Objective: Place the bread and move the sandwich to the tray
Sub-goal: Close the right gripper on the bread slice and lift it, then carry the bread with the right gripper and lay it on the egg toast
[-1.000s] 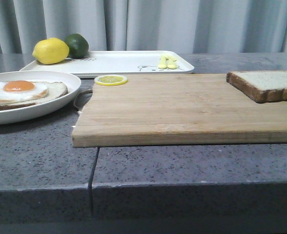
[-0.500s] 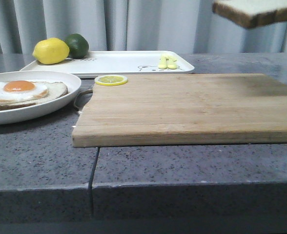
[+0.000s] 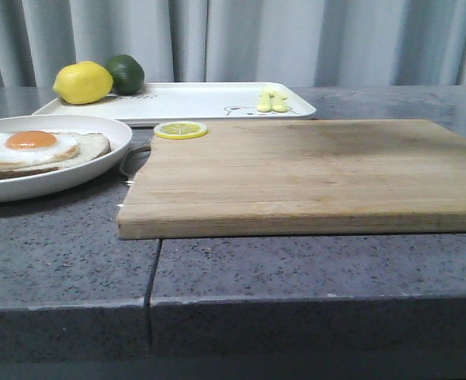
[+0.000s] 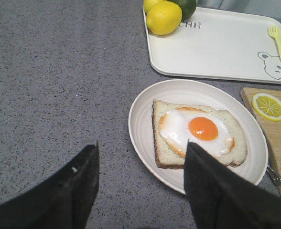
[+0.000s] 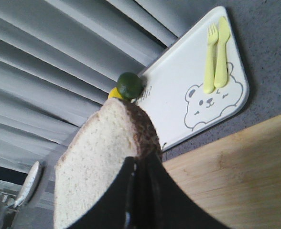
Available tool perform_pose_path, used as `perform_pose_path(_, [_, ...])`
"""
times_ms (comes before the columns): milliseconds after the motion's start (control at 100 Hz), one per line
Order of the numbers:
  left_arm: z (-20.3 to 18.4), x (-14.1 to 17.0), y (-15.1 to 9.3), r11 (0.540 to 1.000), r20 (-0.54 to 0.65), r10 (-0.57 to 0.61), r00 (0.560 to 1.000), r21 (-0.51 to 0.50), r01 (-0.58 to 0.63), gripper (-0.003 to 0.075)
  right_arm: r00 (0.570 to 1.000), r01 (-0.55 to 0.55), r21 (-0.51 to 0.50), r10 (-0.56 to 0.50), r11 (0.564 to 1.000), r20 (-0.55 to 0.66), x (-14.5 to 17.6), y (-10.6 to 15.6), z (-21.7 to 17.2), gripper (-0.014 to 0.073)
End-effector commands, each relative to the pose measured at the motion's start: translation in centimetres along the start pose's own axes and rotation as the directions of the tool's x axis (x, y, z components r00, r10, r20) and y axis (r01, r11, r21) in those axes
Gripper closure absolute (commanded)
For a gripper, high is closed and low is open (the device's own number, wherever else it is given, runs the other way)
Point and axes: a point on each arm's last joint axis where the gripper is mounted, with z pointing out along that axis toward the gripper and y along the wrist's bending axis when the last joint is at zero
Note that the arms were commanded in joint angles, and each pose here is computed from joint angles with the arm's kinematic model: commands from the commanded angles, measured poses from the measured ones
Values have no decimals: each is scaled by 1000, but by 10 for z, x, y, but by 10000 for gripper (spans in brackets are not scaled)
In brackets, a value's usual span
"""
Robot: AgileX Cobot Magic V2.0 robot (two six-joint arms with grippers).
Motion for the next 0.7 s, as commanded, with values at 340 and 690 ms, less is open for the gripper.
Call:
perform_pose_path(340, [-4, -14, -4, 1000, 84, -17, 996, 25, 15, 356, 996, 12, -28, -15, 1000, -90, 48, 68, 58, 704])
perform_pose_path(690, [-4, -14, -4, 1000, 84, -17, 996, 25, 15, 356, 986, -59, 24, 62, 998, -157, 98, 97, 102, 704])
